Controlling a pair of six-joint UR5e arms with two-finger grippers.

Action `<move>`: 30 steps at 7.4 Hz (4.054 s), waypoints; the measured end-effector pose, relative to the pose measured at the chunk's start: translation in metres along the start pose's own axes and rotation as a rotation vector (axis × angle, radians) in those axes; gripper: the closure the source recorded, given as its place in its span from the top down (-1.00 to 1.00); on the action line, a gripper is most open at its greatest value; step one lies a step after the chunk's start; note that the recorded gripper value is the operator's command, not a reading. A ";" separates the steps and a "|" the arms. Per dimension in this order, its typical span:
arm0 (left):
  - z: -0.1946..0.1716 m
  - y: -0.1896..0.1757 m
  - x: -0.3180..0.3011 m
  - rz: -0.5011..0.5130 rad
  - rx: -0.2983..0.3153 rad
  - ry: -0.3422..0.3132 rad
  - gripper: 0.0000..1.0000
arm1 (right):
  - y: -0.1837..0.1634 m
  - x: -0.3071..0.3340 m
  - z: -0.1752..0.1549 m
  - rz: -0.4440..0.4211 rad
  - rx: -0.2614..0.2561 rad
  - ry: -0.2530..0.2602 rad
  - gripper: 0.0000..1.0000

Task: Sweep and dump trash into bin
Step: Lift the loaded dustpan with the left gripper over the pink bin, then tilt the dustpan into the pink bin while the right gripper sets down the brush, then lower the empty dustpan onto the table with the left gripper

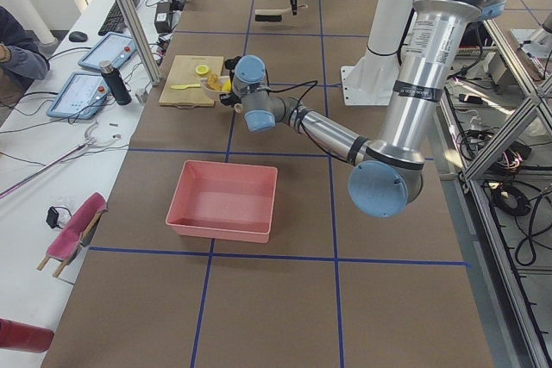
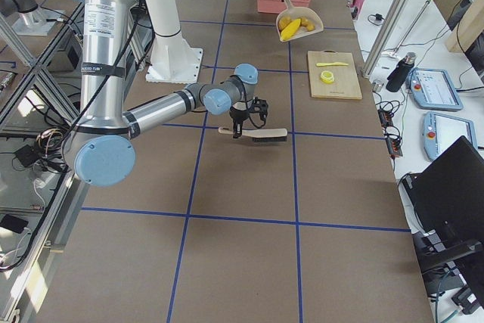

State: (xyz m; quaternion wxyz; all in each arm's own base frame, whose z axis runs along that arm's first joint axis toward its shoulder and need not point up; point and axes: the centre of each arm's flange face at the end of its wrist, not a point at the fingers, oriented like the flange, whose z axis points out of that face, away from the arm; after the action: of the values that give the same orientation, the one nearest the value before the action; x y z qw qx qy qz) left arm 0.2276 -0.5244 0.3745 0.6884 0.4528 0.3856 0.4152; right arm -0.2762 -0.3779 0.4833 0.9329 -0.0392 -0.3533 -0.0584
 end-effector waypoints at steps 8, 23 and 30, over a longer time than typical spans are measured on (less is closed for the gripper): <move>-0.186 0.205 -0.040 -0.058 -0.094 -0.043 -1.00 | -0.020 -0.012 0.020 0.021 -0.053 -0.035 0.50; -0.336 0.240 -0.081 0.185 -0.512 -0.160 -1.00 | -0.127 0.275 -0.111 -0.032 0.217 0.084 1.00; -0.166 0.101 -0.056 0.330 -0.181 0.234 -1.00 | -0.127 0.310 -0.126 0.170 0.222 -0.070 1.00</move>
State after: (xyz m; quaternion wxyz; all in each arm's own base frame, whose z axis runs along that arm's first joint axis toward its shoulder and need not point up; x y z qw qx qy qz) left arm 0.0341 -0.5005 0.4300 0.5994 0.3948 0.3449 0.6049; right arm 0.0195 -0.5436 0.5989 0.9202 0.0324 -0.3853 0.0615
